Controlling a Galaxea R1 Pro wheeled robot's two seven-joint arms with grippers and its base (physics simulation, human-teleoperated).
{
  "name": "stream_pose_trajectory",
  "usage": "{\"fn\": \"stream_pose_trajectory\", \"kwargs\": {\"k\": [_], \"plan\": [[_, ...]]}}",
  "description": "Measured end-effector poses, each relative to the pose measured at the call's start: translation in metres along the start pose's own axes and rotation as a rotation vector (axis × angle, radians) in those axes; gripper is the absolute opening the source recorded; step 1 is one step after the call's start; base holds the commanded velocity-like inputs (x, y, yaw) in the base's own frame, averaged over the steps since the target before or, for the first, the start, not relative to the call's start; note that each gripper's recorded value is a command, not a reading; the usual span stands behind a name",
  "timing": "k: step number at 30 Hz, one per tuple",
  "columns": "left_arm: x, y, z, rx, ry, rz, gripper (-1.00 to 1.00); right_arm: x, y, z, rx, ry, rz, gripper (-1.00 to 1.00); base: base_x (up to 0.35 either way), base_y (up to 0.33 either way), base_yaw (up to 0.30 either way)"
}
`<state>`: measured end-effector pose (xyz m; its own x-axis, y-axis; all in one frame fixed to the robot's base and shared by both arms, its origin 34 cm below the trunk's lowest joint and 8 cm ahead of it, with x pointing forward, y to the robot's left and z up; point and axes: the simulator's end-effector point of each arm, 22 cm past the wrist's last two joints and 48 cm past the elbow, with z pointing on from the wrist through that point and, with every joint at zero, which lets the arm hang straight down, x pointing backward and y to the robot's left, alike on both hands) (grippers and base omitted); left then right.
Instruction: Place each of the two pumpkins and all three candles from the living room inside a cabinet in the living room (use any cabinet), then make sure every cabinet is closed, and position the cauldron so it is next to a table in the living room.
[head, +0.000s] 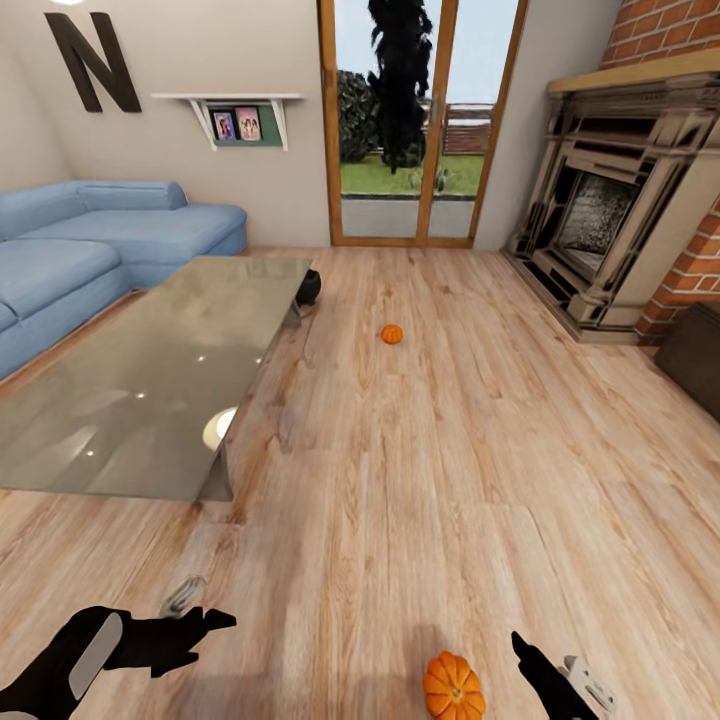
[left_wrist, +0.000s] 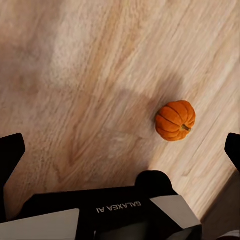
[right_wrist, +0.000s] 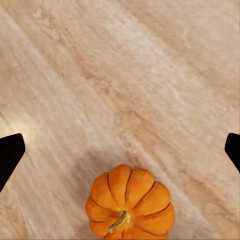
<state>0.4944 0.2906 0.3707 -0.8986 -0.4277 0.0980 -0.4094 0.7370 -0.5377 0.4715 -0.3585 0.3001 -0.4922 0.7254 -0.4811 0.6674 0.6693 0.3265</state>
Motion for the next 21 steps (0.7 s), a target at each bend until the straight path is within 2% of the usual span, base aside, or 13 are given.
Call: {"fn": "stream_pose_trajectory", "kwargs": {"k": [4, 6, 7, 9, 12, 16, 21], "plan": [[0.002, 0.006, 0.006, 0.001, 0.009, -0.007, 1.00, 0.014, 0.026, 0.004, -0.124, 0.022, 0.008, 1.00, 0.000, 0.000, 0.000], [0.004, 0.010, 0.006, 0.006, 0.021, -0.016, 1.00, 0.021, 0.029, 0.006, -0.146, 0.045, 0.013, 1.00, 0.000, 0.000, 0.000], [0.005, 0.008, 0.006, 0.025, 0.031, -0.023, 1.00, 0.026, 0.028, 0.007, -0.152, 0.065, 0.017, 1.00, 0.000, 0.000, 0.000], [0.004, -0.003, 0.001, 0.102, 0.039, -0.035, 1.00, 0.034, 0.026, 0.008, -0.158, 0.107, 0.026, 1.00, 0.000, 0.000, 0.000], [-0.006, -0.015, -0.020, 0.211, 0.025, -0.037, 1.00, 0.039, 0.026, 0.007, -0.160, 0.137, 0.033, 1.00, 0.000, 0.000, 0.000], [-0.012, -0.020, -0.033, 0.264, 0.017, -0.035, 1.00, 0.044, 0.029, 0.006, -0.162, 0.148, 0.035, 1.00, 0.000, 0.000, 0.000], [-0.014, -0.016, -0.029, 0.284, 0.010, -0.039, 1.00, 0.054, 0.026, 0.013, -0.166, 0.153, 0.035, 1.00, 0.000, 0.000, 0.000]]}}
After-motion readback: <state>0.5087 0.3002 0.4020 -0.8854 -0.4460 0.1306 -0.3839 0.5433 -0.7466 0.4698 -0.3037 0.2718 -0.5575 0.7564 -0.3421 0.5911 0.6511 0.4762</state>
